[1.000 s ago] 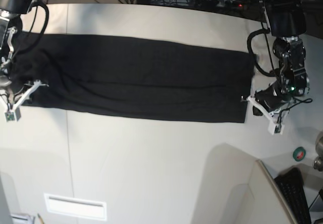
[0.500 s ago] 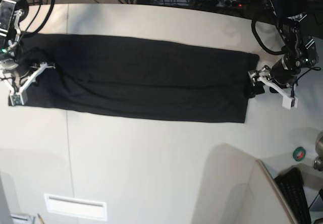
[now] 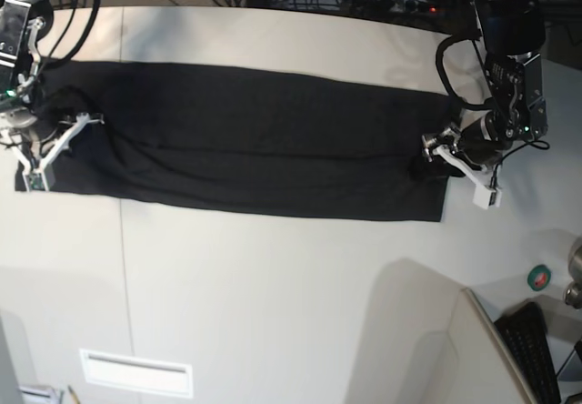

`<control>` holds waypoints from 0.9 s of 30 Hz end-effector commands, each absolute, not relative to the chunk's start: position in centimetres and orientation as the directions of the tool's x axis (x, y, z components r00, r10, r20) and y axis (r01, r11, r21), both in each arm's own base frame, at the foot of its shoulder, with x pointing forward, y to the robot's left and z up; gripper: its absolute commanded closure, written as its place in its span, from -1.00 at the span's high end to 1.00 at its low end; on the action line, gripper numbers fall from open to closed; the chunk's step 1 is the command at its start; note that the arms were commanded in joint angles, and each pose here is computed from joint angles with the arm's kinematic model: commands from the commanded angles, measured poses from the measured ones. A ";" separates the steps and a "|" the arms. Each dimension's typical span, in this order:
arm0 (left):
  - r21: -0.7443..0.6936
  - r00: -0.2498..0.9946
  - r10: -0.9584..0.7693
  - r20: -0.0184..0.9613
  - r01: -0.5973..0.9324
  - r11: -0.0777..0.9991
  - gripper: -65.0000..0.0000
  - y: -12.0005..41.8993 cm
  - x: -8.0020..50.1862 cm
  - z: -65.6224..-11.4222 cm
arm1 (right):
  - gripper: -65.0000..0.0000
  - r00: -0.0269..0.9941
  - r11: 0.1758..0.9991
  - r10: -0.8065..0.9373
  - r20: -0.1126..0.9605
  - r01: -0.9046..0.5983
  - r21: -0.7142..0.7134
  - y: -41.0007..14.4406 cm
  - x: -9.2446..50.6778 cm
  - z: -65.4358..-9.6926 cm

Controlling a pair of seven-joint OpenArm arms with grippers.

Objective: Layout the t-shirt on the table in an organized manner, then fold the t-shirt properly
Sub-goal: 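Pull the strip ends apart with both grippers to flatten it, then push the strip end inward with the left gripper toward the right gripper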

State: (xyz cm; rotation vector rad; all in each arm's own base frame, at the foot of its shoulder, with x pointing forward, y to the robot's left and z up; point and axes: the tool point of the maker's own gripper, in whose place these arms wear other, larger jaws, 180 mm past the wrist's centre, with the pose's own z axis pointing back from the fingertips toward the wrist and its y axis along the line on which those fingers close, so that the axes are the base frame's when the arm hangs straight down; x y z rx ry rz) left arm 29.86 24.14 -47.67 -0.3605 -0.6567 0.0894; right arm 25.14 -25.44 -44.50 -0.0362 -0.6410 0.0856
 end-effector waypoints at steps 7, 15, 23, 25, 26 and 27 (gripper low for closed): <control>-0.381 0.837 0.231 0.497 -0.029 0.924 -0.92 24.6 28.6 -50.1 | -1.00 0.770 0.995 0.099 0.630 -0.066 -0.075 -26.0 26.0 -43.3; -0.289 0.756 0.245 0.607 -0.078 0.954 -1.00 31.6 29.8 -47.9 | -1.00 0.774 0.995 0.100 0.625 -0.067 -0.076 -26.0 25.7 -43.5; -0.143 0.703 0.089 0.706 0.017 0.990 -1.00 34.6 30.3 -43.2 | -1.00 0.777 0.994 0.104 0.621 -0.071 -0.078 -26.0 25.3 -43.6; -0.101 0.695 0.035 0.718 0.054 0.993 -1.00 33.9 29.5 -42.3 | -1.00 0.777 0.995 0.103 0.621 -0.070 -0.076 -25.9 25.3 -43.6; -0.075 0.702 0.013 0.712 0.059 0.995 -1.00 33.4 28.9 -42.1 | -1.00 0.777 0.995 0.103 0.621 -0.070 -0.076 -25.9 25.3 -43.6; -0.059 0.700 -0.002 0.714 0.063 0.996 -1.00 32.8 28.6 -41.7 | -1.00 0.777 0.995 0.102 0.621 -0.070 -0.075 -25.9 25.4 -43.6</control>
